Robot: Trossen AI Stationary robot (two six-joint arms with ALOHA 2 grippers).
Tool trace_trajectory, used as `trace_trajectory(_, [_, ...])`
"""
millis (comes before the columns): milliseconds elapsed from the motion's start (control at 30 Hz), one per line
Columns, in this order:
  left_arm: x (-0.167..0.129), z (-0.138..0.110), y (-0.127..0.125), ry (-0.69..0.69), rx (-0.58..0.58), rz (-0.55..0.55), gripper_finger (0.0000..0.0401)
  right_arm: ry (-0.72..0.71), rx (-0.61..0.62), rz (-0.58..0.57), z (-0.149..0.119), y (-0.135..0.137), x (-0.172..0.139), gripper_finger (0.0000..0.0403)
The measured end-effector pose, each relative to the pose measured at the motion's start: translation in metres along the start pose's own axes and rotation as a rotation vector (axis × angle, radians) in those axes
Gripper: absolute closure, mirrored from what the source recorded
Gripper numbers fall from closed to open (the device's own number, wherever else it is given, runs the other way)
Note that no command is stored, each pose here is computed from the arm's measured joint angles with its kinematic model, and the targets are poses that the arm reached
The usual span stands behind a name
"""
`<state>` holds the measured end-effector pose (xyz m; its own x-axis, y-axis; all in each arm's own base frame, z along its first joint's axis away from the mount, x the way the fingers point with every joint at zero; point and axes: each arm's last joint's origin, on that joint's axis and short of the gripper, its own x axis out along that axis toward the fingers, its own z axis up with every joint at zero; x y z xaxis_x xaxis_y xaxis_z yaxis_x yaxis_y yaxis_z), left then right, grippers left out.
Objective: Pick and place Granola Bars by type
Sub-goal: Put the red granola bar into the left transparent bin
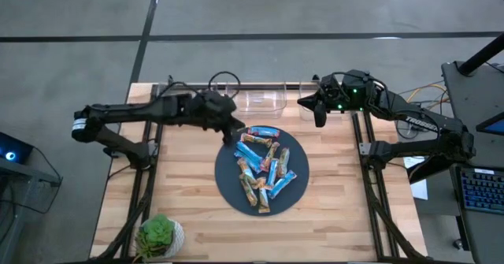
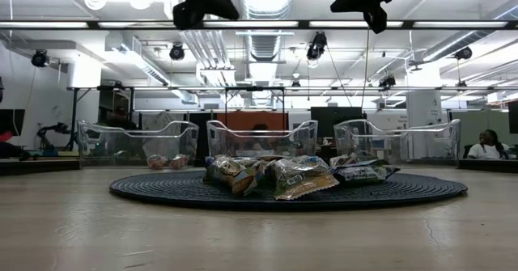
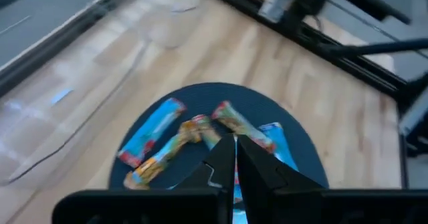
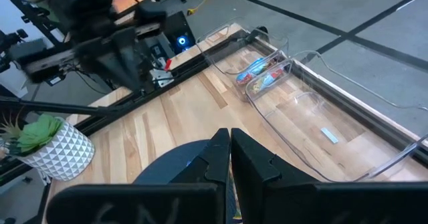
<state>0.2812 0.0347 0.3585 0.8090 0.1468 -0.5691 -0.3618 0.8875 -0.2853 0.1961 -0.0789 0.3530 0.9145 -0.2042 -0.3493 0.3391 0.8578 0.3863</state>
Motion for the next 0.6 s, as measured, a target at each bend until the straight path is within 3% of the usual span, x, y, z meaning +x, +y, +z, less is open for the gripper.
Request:
trace_trajectory(467, [0.001, -0.012, -0.025, 0.034, 0.082, -0.071, 0.0401, 0.0, 0.0, 0.001, 0.0, 0.0, 0.0, 0.0394])
trace_trajectory(600, [0.002, -0.017, -0.028, 0.031, 0.102, -0.036, 0.0401, 0.005, -0.001, 0.012, 0.0, 0.001, 0.0, 0.0394])
